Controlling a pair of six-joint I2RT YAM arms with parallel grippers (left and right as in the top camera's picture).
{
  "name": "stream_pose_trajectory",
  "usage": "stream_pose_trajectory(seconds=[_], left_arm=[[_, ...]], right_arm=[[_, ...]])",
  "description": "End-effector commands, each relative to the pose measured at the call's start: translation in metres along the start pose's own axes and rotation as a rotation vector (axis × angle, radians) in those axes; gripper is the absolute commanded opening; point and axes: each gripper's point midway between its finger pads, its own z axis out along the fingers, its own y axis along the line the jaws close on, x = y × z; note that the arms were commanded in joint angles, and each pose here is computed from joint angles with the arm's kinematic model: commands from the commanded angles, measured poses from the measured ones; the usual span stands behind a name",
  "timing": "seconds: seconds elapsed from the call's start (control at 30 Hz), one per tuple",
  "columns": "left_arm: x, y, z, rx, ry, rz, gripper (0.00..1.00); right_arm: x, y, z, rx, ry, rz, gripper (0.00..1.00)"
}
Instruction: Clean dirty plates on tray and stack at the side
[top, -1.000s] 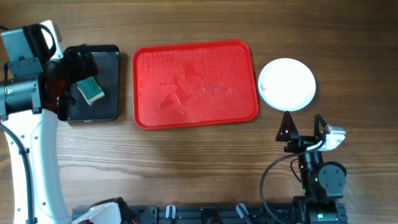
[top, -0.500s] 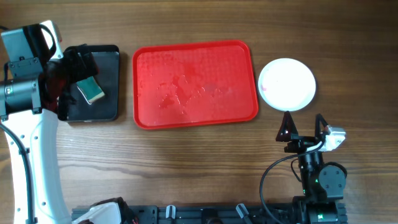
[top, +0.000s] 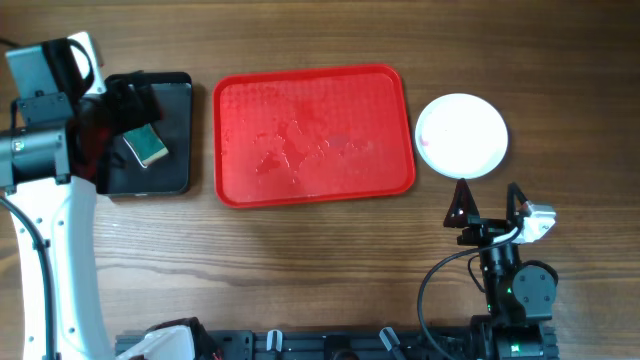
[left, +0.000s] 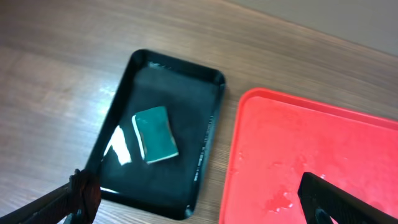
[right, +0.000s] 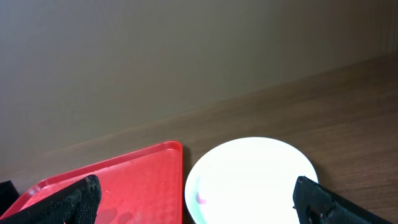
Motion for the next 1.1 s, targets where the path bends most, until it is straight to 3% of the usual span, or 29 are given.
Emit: stream_pose_trajectory(seconds=[0.0,0.13,0.3,0.67,1.07], left_arm=[[-0.006,-0.03,-0.045,0.067,-0.108,0.082,1.0],[-0.002,-0.049,-0.079,0.107,-0.25,0.135,1.0],[0.012,-0.062,-0.082,0.208,-0.45,0.139,1.0],[0.102,-0.054,-0.053,0.339,-0.763,0.127,1.0],[0.15,-0.037,-0.026,0.339,-0.846,0.106,1.0]], right_arm=[[-0.003,-0.001,0.0,0.01,-0.017,-0.017,1.0],[-0.003,-0.001,0.0,0.01,-0.017,-0.017,1.0],[-0.003,-0.001,0.0,0.01,-0.017,-0.017,1.0],[-0.003,-0.001,0.0,0.01,-0.017,-0.017,1.0],[-0.003,-0.001,0.0,0.009,-0.017,-0.017,1.0]])
